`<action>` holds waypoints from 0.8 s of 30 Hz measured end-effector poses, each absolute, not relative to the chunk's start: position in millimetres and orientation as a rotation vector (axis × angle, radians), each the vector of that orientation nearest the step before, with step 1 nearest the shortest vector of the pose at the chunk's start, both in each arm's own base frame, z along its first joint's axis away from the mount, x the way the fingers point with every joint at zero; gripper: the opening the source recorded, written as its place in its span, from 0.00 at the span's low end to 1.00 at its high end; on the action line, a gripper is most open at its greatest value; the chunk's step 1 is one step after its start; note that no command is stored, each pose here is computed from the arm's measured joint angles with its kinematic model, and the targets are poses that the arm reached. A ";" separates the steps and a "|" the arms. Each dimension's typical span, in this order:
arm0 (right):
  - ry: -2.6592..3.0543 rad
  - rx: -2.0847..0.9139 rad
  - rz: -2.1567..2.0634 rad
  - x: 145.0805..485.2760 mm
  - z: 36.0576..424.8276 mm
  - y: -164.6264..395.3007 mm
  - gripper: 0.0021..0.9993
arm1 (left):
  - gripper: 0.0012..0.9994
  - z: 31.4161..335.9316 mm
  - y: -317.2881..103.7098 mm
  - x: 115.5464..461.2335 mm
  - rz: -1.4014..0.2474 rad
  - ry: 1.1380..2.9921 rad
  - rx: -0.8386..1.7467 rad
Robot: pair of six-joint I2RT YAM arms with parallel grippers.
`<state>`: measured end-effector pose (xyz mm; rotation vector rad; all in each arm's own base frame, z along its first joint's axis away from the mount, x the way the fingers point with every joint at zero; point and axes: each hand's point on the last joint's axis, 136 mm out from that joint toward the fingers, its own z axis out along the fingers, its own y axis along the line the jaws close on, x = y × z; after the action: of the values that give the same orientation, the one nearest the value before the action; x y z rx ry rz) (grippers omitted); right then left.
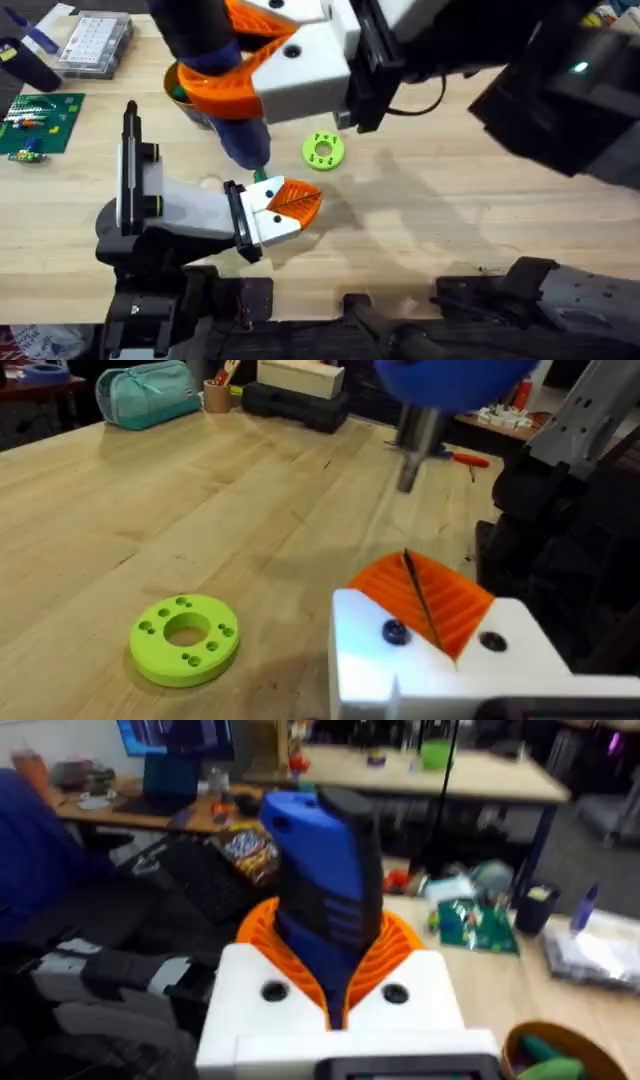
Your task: Pick up the gripper from the table and insert it into the empty holder that is missing its gripper. Then pick up a screw, insert it into the mounting hole, and use the screwdriver to tighten it. Finally, clean up the table by picking up the vegetable and placing it into the bucket.
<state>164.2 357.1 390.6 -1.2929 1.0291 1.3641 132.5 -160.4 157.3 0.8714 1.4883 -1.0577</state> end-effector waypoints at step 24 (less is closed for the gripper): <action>1.150 -1.279 1.428 156.4 343.5 362.9 0.04 | 0.01 157.3 -160.5 132.5 -1.058 1.488 0.871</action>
<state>156.4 362.9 343.5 -1.2789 1.1502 1.4283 132.5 -160.5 157.3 0.8715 1.4883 -1.0579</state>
